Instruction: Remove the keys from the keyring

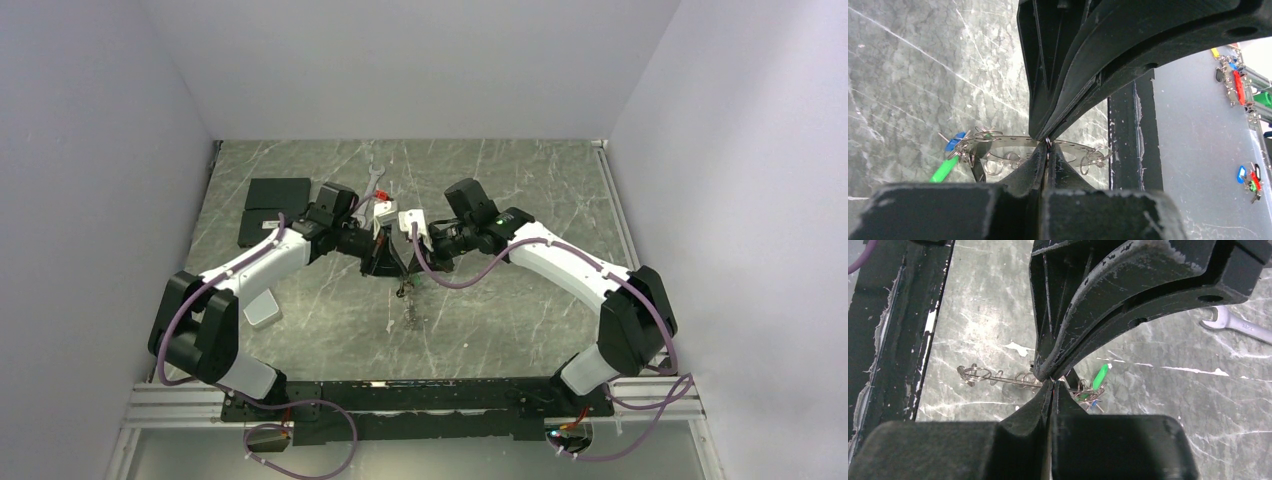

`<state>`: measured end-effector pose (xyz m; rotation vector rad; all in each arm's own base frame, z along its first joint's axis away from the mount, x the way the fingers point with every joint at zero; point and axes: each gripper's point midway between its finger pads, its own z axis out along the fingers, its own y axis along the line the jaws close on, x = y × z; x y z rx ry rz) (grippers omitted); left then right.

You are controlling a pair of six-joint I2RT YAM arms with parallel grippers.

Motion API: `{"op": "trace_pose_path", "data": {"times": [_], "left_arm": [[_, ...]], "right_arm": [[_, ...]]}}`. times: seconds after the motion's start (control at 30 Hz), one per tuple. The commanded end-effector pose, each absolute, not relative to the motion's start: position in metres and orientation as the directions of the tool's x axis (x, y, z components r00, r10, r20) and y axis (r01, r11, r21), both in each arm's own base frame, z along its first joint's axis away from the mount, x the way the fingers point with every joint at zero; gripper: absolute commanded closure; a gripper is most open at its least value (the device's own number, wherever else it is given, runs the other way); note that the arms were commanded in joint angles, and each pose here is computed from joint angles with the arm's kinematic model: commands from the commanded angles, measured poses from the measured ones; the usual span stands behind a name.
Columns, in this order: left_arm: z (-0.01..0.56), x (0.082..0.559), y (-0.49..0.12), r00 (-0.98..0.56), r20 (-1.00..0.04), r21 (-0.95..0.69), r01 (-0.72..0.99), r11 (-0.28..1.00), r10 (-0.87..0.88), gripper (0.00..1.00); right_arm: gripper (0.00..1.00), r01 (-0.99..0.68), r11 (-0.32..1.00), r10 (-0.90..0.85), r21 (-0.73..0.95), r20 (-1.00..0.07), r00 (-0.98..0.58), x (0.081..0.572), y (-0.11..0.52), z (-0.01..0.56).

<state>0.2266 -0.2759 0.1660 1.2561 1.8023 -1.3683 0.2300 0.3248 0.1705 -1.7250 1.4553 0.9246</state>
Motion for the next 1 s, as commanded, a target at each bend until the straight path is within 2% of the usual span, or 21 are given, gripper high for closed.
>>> {"op": "trace_pose_path", "data": {"times": [0.0, 0.1, 0.17, 0.23, 0.47, 0.73, 0.97], "left_arm": [[0.189, 0.240, -0.280, -0.336, -0.888, -0.345, 0.938, 0.027, 0.315, 0.91], [0.191, 0.245, -0.276, -0.341, -0.890, -0.345, 0.938, 0.043, 0.304, 0.74], [0.190, 0.246, -0.274, -0.340, -0.891, -0.342, 0.938, 0.048, 0.302, 0.68], [0.190, 0.248, -0.273, -0.342, -0.891, -0.342, 0.938, 0.054, 0.297, 0.67], [0.184, 0.249, -0.271, -0.347, -0.889, -0.344, 0.937, 0.065, 0.298, 0.71], [0.179, 0.250, -0.272, -0.361, -0.884, -0.357, 0.931, 0.068, 0.296, 0.99], [0.174, 0.250, -0.272, -0.370, -0.880, -0.366, 0.928, 0.070, 0.297, 1.00]], "right_arm": [[1.00, -0.983, -0.143, -0.460, -0.114, -0.872, 0.168, 0.234, 0.330, 0.188], [1.00, -0.989, -0.110, -0.424, -0.100, -0.895, 0.138, 0.239, 0.331, 0.195], [1.00, -0.993, -0.092, -0.388, -0.080, -0.915, 0.110, 0.242, 0.333, 0.201], [1.00, -0.995, -0.085, -0.362, -0.059, -0.928, 0.086, 0.243, 0.333, 0.204], [1.00, -0.998, -0.064, -0.307, -0.020, -0.951, 0.038, 0.246, 0.334, 0.211], [1.00, -0.999, -0.050, -0.272, 0.021, -0.962, -0.007, 0.245, 0.331, 0.213], [1.00, -0.996, 0.005, -0.172, 0.084, -0.981, -0.084, 0.258, 0.331, 0.227]]}}
